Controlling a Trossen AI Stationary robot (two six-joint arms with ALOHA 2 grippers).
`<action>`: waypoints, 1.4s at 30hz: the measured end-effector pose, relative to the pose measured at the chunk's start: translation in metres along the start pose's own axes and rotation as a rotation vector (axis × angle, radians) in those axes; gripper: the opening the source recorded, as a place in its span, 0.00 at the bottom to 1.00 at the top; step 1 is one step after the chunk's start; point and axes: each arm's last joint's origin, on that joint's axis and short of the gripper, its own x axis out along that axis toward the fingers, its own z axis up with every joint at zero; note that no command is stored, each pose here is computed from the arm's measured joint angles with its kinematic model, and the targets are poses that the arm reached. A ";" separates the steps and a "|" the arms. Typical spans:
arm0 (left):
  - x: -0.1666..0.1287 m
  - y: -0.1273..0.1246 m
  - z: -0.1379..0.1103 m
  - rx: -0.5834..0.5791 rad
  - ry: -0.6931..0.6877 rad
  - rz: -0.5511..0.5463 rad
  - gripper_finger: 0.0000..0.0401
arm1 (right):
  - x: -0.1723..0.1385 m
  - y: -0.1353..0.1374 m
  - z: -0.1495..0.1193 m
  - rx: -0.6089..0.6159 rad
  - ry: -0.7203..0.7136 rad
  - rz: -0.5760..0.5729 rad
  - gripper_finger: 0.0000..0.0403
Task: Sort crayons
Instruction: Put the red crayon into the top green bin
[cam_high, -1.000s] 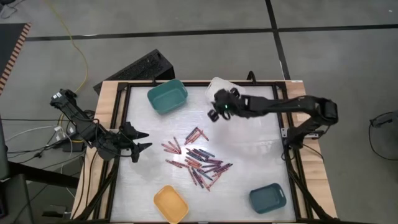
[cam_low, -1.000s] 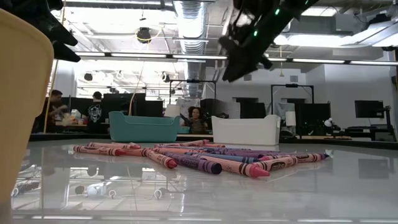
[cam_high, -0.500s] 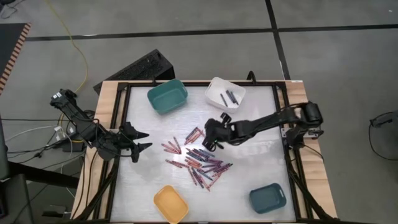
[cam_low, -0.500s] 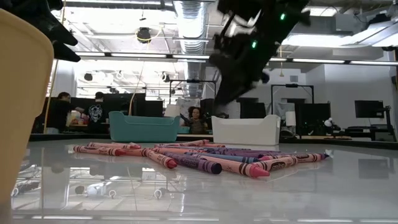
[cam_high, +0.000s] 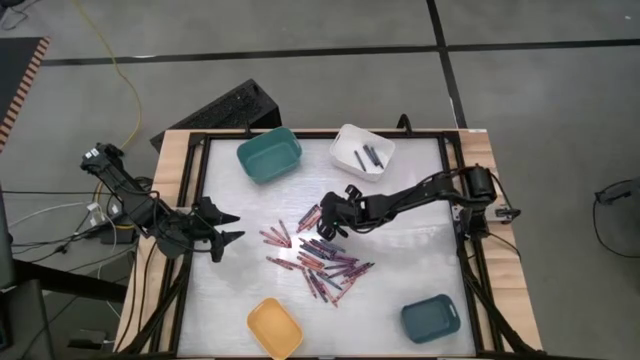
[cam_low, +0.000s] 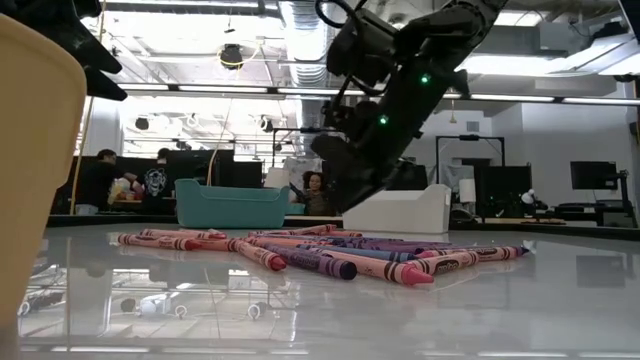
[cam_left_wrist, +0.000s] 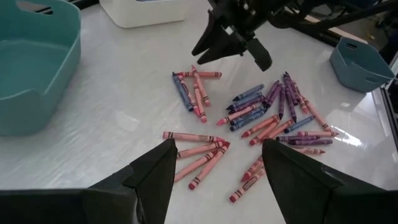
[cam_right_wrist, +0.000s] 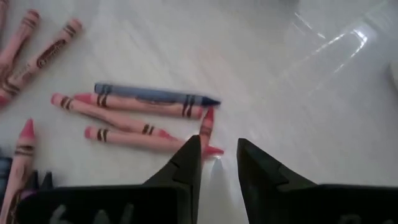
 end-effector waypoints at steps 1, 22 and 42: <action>0.000 0.000 0.000 0.000 0.000 0.000 0.57 | 0.000 0.000 -0.001 -0.002 0.007 0.007 0.24; 0.000 0.000 0.000 0.001 0.001 -0.001 0.57 | 0.004 -0.001 -0.038 0.056 0.046 0.015 0.24; 0.000 0.000 0.000 -0.005 0.001 0.000 0.57 | 0.003 0.000 -0.040 0.109 0.087 0.067 0.02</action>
